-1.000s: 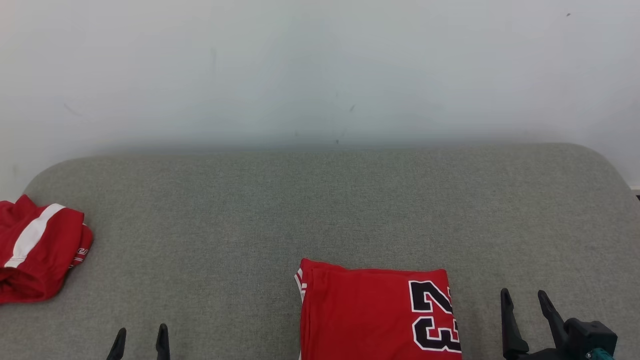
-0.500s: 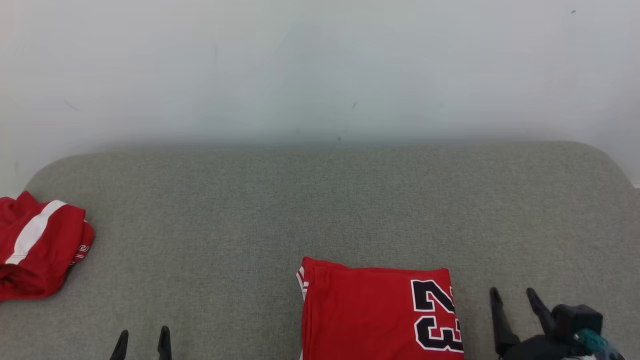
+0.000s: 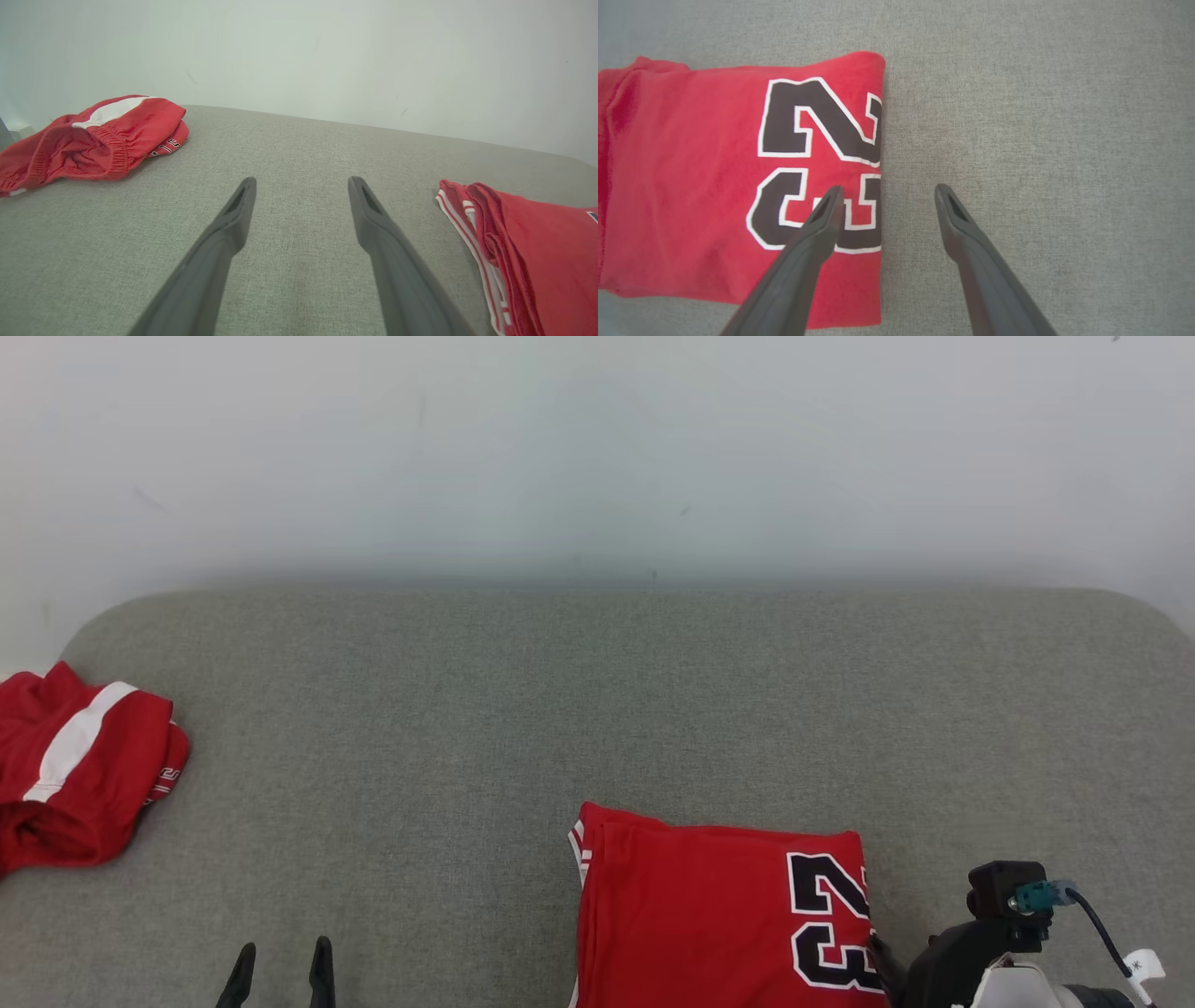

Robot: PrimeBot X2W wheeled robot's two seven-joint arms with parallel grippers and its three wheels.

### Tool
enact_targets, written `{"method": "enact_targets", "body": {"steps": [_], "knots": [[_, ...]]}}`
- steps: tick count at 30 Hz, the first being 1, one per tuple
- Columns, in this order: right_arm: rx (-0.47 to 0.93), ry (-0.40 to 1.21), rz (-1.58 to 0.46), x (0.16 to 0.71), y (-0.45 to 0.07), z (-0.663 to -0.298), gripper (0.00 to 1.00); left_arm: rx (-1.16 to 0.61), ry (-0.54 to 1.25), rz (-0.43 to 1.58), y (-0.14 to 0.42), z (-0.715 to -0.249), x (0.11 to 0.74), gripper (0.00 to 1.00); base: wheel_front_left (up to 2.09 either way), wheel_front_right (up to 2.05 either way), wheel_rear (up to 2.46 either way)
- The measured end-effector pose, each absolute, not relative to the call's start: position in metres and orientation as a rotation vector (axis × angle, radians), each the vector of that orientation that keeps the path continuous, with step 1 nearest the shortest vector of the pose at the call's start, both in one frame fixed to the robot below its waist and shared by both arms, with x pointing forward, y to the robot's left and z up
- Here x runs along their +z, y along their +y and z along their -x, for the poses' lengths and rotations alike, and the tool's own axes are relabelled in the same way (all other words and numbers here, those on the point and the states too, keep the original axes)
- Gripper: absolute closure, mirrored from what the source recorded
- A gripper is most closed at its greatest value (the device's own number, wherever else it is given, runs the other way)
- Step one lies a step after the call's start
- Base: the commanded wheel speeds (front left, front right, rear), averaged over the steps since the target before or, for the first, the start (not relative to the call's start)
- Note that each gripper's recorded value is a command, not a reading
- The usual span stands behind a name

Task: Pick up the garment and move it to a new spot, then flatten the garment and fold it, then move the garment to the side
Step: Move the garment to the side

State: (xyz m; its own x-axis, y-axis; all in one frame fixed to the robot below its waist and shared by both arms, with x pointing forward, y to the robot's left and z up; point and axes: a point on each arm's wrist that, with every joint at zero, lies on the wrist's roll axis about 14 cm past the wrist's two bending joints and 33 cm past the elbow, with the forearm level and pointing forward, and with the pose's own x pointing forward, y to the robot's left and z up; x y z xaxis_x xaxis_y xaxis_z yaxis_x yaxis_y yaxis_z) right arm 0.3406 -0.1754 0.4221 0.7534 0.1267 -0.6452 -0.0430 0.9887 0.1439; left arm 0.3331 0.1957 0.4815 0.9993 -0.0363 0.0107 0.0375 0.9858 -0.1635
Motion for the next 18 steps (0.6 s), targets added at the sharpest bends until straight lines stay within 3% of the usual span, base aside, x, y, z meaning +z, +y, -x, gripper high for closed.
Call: {"method": "enact_targets", "body": {"steps": [15,16,17,18], "knots": [[0.170,0.890,-0.080,0.382,-0.148,-0.358,0.00,-0.013,0.025,0.154,0.205,-0.338,0.472,0.00,0.00,0.00,0.00],[0.174,0.893,-0.080,0.381,-0.147,-0.360,0.31,-0.013,0.028,0.154,0.205,-0.338,0.471,0.00,0.00,0.00,0.00],[0.178,0.892,-0.079,0.380,-0.145,-0.361,0.80,-0.013,0.030,0.154,0.205,-0.338,0.471,0.00,0.00,0.00,0.00],[0.182,0.890,-0.076,0.380,-0.144,-0.362,1.00,-0.013,0.031,0.153,0.205,-0.338,0.470,0.00,0.00,0.00,0.00]]}}
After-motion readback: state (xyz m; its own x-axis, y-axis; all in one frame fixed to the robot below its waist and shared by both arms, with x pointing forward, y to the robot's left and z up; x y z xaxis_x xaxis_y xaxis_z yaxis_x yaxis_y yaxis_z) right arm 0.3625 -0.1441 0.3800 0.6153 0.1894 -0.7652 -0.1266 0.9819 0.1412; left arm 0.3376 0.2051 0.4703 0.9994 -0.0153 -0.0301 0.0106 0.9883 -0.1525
